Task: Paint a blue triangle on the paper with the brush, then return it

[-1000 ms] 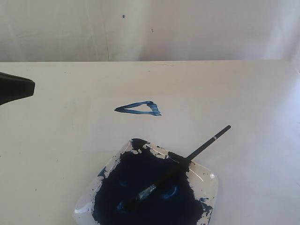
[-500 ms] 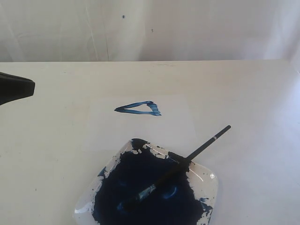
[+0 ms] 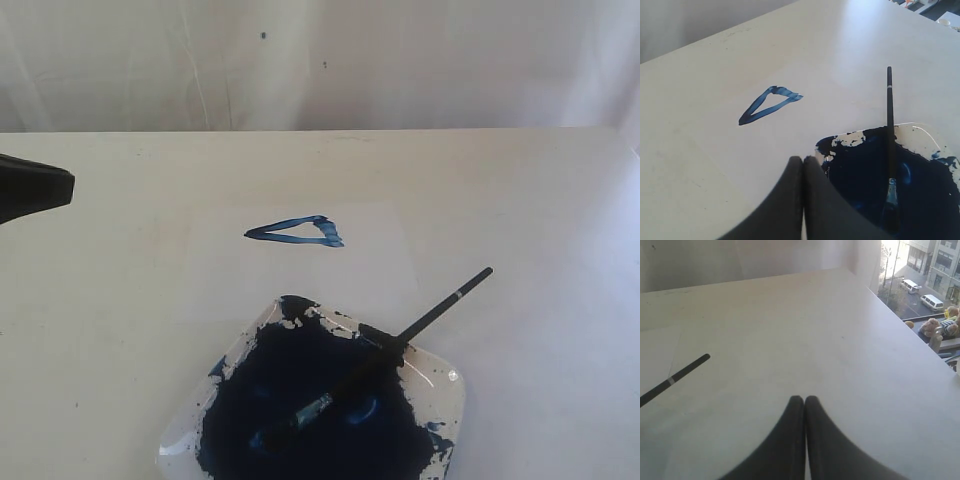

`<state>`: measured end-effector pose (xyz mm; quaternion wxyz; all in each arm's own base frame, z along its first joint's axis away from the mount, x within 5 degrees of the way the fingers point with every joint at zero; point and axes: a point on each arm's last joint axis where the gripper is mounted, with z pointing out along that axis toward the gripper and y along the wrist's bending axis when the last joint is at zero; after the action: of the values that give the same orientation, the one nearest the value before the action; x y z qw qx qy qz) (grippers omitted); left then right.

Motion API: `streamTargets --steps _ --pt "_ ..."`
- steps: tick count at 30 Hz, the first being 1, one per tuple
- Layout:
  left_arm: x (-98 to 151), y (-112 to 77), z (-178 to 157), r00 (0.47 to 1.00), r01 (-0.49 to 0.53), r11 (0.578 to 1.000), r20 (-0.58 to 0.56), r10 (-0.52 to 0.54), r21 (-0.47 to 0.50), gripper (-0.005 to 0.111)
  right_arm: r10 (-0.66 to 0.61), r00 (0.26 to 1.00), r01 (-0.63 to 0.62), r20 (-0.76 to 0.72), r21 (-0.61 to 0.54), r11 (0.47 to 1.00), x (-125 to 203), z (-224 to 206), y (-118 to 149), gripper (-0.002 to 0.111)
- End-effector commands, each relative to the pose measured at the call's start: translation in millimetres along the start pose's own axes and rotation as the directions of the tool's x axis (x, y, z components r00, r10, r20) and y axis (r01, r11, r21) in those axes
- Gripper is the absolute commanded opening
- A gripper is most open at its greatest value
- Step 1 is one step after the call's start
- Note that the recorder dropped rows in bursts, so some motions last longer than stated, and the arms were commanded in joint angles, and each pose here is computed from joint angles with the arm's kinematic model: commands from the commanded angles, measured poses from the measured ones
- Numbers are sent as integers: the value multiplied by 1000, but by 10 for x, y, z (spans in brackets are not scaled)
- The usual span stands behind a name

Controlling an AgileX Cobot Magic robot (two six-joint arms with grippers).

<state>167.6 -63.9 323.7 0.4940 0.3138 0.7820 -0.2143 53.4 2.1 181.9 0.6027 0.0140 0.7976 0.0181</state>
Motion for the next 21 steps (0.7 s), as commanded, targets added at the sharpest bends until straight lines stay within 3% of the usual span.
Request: streamTargets --steps 1,16,21 --pt "4 -32 -1 1000 14 1000 8 -14 19 0 -2 1000 1 17 13 1000 0 1 -9 0" --pt "4 -32 -1 1000 14 1000 8 -14 19 0 -2 1000 2 17 11 1000 0 1 -8 0" --pt "4 -32 -1 1000 14 1000 8 -14 19 0 -26 999 27 29 -41 999 -11 -1 20 0"
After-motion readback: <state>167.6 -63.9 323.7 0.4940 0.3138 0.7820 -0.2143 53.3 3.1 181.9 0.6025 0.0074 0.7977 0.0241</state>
